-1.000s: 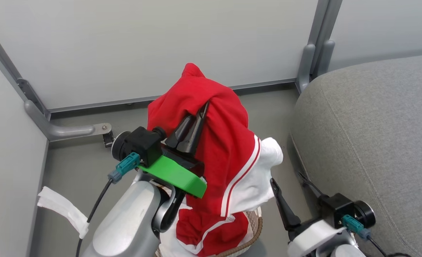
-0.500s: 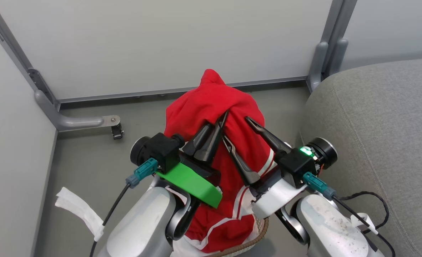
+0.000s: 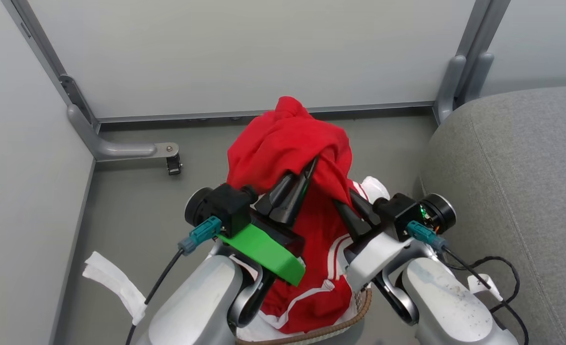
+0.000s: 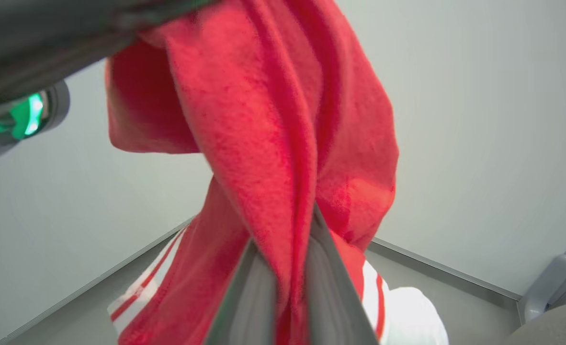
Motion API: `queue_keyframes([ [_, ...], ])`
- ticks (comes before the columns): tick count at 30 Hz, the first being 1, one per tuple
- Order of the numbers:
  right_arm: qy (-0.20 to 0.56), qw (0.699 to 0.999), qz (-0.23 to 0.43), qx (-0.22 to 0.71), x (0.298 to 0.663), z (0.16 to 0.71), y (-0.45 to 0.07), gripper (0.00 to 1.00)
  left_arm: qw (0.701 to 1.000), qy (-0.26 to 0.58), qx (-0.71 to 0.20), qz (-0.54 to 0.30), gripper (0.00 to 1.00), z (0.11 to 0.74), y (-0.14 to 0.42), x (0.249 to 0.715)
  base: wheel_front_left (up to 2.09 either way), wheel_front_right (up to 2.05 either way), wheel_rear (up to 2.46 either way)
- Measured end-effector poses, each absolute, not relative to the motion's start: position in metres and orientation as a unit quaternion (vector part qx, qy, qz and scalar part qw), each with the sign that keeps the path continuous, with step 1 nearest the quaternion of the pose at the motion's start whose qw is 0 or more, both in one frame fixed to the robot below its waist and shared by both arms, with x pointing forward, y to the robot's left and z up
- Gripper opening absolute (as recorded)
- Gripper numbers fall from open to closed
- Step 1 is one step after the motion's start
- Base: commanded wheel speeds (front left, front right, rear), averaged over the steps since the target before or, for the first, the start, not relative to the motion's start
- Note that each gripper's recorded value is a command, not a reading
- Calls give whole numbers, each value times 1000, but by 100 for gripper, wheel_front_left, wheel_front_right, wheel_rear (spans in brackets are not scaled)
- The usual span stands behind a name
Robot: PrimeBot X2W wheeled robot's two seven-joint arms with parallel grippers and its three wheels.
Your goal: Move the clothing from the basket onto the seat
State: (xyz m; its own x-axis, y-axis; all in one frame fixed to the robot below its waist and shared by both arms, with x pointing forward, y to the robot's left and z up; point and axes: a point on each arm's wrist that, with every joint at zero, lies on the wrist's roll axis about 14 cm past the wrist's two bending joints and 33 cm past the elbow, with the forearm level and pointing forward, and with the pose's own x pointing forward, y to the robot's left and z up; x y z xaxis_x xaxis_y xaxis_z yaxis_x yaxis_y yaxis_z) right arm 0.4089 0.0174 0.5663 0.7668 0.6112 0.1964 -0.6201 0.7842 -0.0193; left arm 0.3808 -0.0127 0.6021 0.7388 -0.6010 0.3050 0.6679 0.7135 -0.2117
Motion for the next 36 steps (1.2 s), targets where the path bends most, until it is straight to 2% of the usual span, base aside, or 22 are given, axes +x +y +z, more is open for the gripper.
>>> queue_keyframes([
  [3, -104, 943, 313, 37, 412, 572, 8, 0, 924, -107, -148, -336, 0, 599, -7, 387, 0, 0, 0],
  [4, -104, 945, 308, 42, 412, 572, 5, 0, 925, -105, -144, -334, 43, 597, -6, 389, 0, 0, 0],
  [5, -100, 948, 299, 47, 413, 570, -1, 0, 927, -100, -139, -334, 100, 593, -7, 390, 0, 0, 0],
  [16, -102, 972, 199, 67, 414, 565, -72, 0, 920, -62, -129, -365, 100, 562, -33, 396, 0, 0, 0],
  [26, -97, 990, 79, 71, 391, 554, -155, 0, 883, -42, -136, -447, 100, 549, -95, 387, 0, 0, 0],
  [36, -90, 994, -32, 59, 351, 546, -223, 0, 835, -16, -152, -528, 100, 536, -154, 365, 0, 0, 0],
])
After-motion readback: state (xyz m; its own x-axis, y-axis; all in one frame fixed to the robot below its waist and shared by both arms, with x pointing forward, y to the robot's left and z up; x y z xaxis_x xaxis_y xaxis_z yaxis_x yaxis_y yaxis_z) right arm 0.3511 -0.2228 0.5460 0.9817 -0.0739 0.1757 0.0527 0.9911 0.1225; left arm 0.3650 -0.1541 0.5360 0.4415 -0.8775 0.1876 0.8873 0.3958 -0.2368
